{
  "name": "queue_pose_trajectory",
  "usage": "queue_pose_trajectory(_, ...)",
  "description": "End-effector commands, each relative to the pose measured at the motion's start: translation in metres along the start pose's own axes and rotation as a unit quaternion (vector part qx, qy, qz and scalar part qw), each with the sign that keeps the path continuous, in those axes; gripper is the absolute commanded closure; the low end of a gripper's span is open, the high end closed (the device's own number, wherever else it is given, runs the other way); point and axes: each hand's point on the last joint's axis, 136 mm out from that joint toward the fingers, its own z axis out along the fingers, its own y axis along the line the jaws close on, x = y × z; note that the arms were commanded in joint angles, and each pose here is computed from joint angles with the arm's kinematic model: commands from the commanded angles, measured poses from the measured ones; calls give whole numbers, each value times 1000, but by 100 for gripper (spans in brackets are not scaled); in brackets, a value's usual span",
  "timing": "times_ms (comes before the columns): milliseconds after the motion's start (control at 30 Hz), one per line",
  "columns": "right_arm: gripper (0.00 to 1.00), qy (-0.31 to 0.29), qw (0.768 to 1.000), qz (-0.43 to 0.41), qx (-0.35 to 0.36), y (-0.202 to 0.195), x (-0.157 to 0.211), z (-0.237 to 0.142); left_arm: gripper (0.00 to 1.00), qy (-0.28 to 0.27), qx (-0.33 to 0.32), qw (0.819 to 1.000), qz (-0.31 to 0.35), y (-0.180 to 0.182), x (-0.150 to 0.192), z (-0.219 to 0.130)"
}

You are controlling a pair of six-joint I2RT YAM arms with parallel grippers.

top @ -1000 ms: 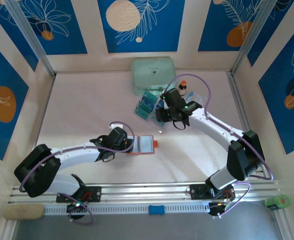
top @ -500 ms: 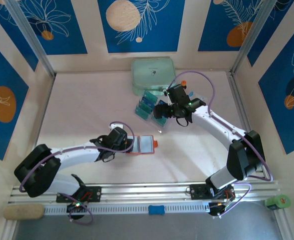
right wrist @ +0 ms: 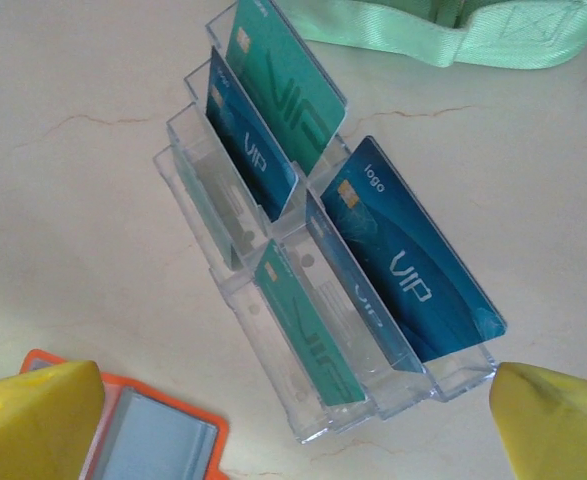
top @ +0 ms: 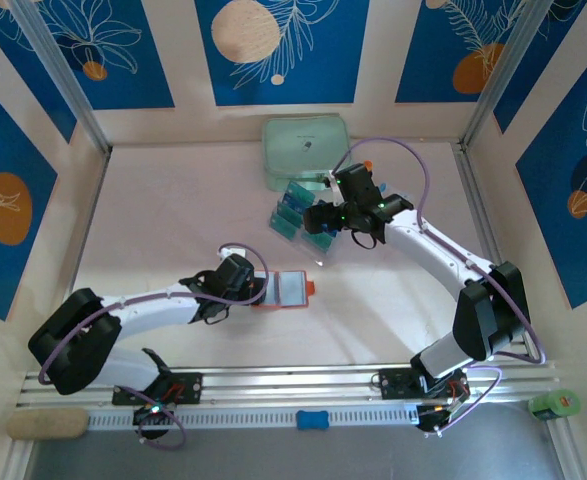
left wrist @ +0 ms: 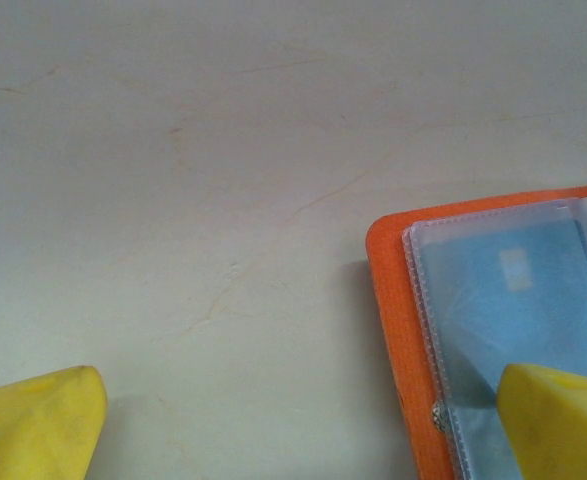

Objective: Put the credit cards into the card holder
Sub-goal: Pick up the credit card from the storage box.

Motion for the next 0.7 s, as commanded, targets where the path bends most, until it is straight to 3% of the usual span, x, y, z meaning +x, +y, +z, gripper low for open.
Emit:
queue_pose_trajectory(0,9,20,999,-14,-37,11,9,2,0,-12,5,1000,-15,0,-7,-2)
queue_pose_trajectory(167,34,52,998,-22,-40,15,15,12,0,-11,4,1000,-14,1,-6,-1)
queue_pose_trajectory(400,59,92,995,-40,-3,7,21,30,0,-12,4,1000,-15,0,-7,-1)
queue_pose_trajectory(667,64,127,988,-76,46,-1,27,51,0,-12,3,1000,-15,1,-6,-2)
